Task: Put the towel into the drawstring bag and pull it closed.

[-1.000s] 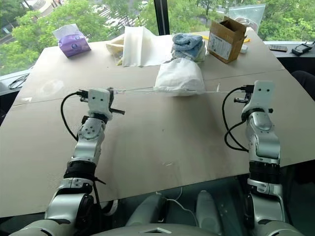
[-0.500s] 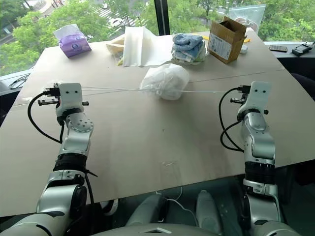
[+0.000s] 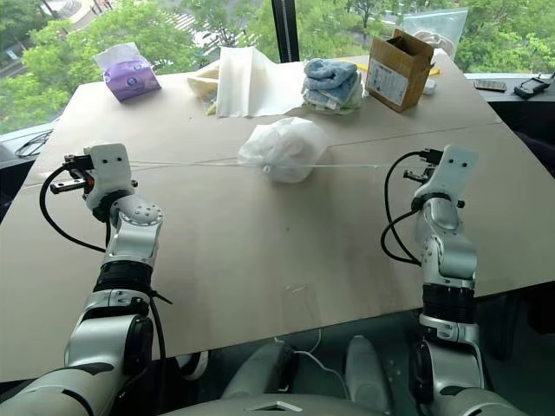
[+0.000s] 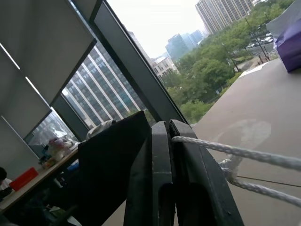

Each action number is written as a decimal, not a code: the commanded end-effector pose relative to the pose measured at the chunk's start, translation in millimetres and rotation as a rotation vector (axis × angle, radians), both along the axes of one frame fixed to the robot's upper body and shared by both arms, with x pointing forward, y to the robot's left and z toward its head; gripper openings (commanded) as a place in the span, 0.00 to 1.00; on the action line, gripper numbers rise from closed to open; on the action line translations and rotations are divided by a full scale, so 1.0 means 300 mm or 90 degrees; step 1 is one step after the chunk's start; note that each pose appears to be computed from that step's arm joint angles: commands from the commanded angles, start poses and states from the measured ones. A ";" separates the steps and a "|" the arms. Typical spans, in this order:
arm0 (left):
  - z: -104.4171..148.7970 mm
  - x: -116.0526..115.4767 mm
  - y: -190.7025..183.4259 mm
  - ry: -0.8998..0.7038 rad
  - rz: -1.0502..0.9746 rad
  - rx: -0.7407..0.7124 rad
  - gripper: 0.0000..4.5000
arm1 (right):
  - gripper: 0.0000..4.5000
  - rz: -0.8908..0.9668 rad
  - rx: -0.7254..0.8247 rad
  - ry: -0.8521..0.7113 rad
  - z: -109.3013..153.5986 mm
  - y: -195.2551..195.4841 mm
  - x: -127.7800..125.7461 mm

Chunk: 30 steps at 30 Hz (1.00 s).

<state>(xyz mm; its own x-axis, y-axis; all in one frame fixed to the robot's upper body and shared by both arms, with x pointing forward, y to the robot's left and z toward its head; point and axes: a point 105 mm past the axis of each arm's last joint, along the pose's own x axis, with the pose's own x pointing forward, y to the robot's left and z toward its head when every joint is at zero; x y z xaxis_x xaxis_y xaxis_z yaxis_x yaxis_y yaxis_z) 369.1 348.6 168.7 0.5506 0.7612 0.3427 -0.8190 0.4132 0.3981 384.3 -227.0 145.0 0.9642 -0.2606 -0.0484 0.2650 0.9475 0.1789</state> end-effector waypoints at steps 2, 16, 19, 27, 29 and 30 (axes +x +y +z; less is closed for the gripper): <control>-0.015 0.079 -0.084 0.011 -0.237 -0.069 0.00 | 0.14 0.148 -0.036 -0.071 0.091 0.059 -0.021; -0.176 -0.098 -0.583 0.287 -1.065 -0.188 0.98 | 0.93 0.684 -0.146 0.099 -0.070 0.257 -0.332; -0.205 -0.138 -0.521 0.351 -1.058 -0.205 1.00 | 0.93 0.670 -0.169 0.074 -0.059 0.203 -0.338; -0.286 -0.250 -0.381 0.472 -1.011 -0.224 1.00 | 0.93 0.683 -0.223 0.040 -0.077 0.079 -0.384; -0.283 -0.258 -0.369 0.462 -1.008 -0.226 1.00 | 0.93 0.676 -0.235 0.046 -0.087 0.051 -0.388; -0.278 -0.259 -0.368 0.452 -1.008 -0.225 1.00 | 0.93 0.676 -0.236 0.047 -0.092 0.044 -0.391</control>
<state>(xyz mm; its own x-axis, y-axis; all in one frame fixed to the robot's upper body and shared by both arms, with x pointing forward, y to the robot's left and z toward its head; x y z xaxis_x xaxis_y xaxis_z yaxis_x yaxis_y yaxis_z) 293.6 233.5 80.5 0.7109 -0.6255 -0.3215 0.6938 0.6984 0.1754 267.5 -207.5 105.7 0.6925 0.6824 -0.2339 -0.7139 0.6948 -0.0867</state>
